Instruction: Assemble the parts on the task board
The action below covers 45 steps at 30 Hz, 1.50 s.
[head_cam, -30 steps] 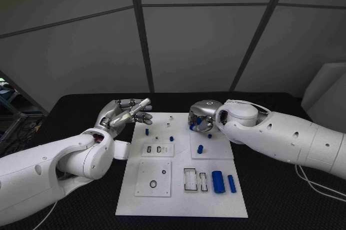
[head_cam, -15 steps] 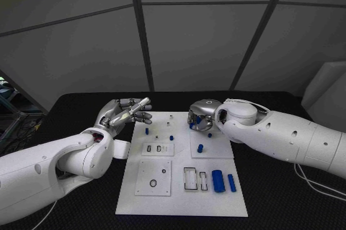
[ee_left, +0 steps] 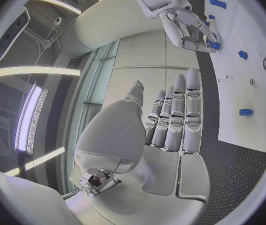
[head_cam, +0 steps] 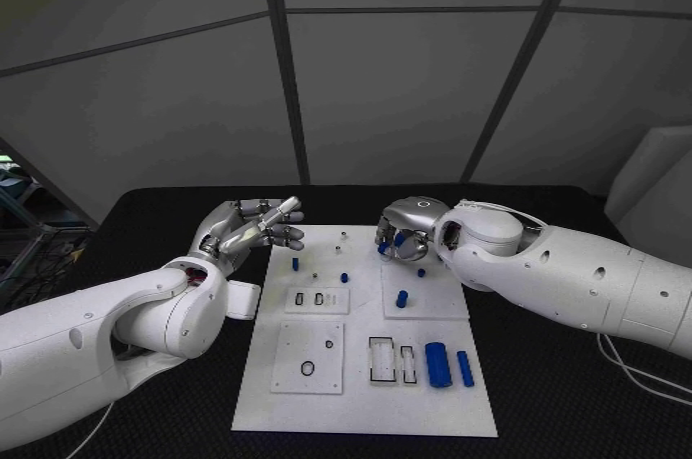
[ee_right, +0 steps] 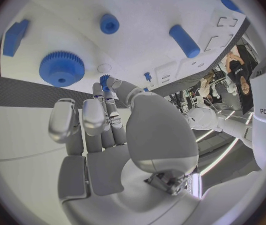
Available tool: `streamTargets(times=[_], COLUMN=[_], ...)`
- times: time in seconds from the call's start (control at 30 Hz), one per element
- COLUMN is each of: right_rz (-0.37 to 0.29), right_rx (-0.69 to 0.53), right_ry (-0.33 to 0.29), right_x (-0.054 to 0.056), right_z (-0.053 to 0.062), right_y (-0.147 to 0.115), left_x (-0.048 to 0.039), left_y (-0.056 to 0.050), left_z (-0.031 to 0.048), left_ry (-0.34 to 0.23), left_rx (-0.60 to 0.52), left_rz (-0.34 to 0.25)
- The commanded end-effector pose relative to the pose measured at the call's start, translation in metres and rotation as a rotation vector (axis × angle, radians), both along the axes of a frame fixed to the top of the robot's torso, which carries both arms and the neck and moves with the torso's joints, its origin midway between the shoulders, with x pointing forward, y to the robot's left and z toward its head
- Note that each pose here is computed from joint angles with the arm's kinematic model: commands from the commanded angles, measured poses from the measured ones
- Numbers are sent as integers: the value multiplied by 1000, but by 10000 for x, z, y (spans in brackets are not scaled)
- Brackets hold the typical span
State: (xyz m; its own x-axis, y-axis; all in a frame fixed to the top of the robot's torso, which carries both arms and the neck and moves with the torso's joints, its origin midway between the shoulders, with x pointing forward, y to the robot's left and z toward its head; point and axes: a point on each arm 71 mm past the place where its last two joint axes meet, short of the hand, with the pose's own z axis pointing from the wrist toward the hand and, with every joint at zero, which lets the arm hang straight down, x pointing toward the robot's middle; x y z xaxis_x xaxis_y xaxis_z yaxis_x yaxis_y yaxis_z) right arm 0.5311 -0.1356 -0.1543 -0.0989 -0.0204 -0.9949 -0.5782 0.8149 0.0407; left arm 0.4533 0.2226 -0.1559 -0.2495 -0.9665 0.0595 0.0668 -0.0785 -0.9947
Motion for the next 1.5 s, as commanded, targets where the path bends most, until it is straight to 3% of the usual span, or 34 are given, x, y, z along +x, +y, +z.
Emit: streamTargets(times=[0.03,0.3,0.57,0.87,1.5], right_rz=[-25,-42,-31,-8,-7], right_rx=[106,156,172,156,113], right_ry=[-121,-184,-200,-164,-120], right_x=[-3,35,91,127,195], right_z=[132,177,171,129,61], right_y=[-5,80,267,461,620], left_x=[-5,-2,0,8,16], left_y=[2,4,-23,-42,-64], left_z=[11,7,6,8,23], left_ry=[1,8,10,10,9], left_rx=[-11,-18,-22,-24,-26], left_rz=[-11,-8,-14,-18,-24])
